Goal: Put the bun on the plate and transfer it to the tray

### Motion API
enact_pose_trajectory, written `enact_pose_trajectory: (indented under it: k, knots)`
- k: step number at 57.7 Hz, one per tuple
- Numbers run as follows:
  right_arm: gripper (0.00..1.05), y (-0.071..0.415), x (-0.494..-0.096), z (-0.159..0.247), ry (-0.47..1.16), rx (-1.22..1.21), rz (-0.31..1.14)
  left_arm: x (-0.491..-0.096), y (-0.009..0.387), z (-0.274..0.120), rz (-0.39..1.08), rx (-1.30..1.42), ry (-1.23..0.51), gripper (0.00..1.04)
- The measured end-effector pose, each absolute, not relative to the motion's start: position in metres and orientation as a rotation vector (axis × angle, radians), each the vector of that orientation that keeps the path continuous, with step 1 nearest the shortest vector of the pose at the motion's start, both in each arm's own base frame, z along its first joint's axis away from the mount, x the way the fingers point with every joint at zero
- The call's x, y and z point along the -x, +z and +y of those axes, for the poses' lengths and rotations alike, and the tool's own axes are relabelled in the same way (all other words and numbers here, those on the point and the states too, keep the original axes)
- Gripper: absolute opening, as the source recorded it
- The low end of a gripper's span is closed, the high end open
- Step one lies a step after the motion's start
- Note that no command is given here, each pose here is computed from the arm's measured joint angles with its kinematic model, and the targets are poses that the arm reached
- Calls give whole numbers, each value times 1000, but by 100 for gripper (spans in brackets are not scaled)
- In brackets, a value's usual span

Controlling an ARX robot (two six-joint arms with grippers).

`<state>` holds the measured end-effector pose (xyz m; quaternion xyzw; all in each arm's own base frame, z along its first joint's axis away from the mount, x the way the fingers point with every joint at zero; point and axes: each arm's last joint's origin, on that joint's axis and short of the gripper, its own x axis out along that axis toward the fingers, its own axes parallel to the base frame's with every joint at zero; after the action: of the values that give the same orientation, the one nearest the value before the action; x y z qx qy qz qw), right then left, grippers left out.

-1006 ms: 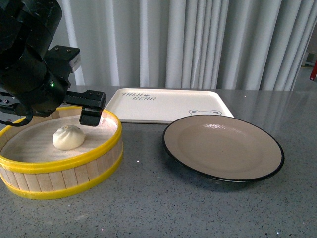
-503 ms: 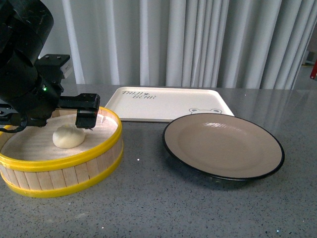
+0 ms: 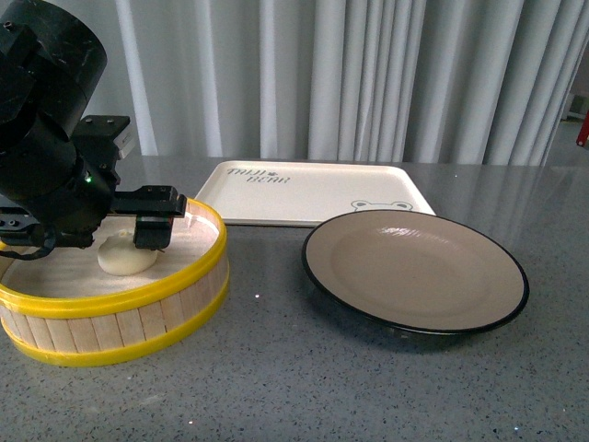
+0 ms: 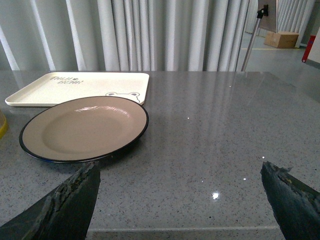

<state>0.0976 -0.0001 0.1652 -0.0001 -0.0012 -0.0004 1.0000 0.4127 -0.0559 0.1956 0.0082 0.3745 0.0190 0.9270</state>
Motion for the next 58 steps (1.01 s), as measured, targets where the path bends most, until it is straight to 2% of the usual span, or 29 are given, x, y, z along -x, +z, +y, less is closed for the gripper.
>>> enact_pose_trajectory:
  k: [14, 26, 30, 39, 51, 58]
  knots:
    - [96, 165, -98, 0, -1, 0, -2, -410, 203, -59, 719, 21, 18, 41]
    - [96, 165, -98, 0, -1, 0, -2, -401, 235, -68, 595, 16, -12, 11]
    - [96, 165, -98, 0, -1, 0, -2, -399, 247, -75, 526, -14, -40, 5]
    - [96, 165, -98, 0, 0, 0, -2, -389, 260, -111, 466, -63, -211, 4]
    - [96, 165, -98, 0, -1, 0, -2, -372, 258, -201, 436, -160, -488, 4]
    - [96, 165, -98, 0, -1, 0, -2, -367, 248, -243, 460, -184, -592, 4]
